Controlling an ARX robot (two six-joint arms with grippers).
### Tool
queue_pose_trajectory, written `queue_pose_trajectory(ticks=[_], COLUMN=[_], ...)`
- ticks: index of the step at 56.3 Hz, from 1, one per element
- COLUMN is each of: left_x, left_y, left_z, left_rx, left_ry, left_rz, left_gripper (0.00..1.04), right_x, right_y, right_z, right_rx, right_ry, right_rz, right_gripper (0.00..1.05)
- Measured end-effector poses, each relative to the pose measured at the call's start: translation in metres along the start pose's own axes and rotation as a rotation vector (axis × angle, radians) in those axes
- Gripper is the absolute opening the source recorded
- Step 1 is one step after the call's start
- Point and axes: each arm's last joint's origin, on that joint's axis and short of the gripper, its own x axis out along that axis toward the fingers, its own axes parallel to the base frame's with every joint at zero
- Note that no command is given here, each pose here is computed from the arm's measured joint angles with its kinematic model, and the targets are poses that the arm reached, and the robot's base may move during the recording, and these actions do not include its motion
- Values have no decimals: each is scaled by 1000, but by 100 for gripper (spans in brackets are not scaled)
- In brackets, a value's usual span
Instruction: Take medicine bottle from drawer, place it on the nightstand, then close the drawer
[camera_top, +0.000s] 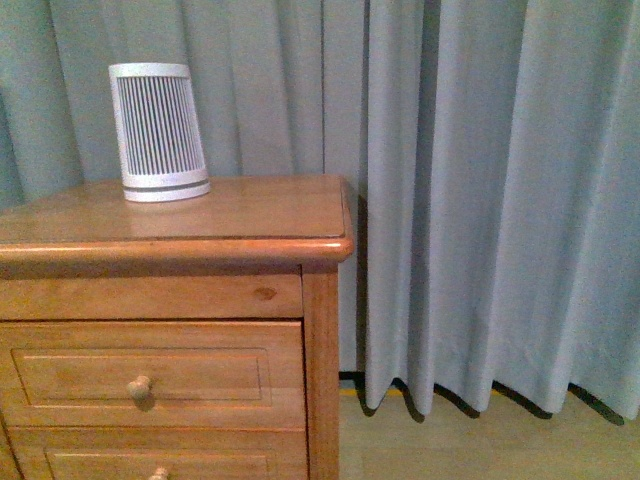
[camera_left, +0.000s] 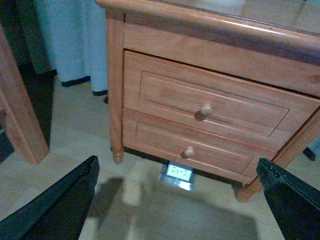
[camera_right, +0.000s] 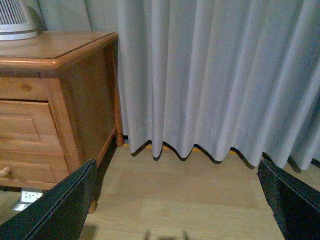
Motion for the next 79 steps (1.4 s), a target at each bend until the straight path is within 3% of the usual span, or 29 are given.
queue_pose_trajectory(ticks=[10, 27, 35, 47, 63, 79], left_x=[79, 185, 215, 245, 266, 292], left_y=[-26, -53, -59, -67, -65, -52], left_z=[12, -43, -54, -74, -100, -94], left_rx=[-61, -70, -76, -43, 158, 241], left_ry=[-36, 106, 104, 116, 115, 55], left_rz=[-28, -31, -57, -139, -193, -161], left_gripper=[98, 98, 98, 98, 98, 98], right_x=[0, 0, 0, 0, 0, 0], right_y=[0, 0, 0, 0, 0, 0], right_z=[0, 0, 0, 0, 0, 0], right_rx=[0, 0, 0, 0, 0, 0], right_ry=[0, 0, 0, 0, 0, 0], right_rz=[0, 0, 0, 0, 0, 0], right_gripper=[98, 98, 98, 98, 98, 98])
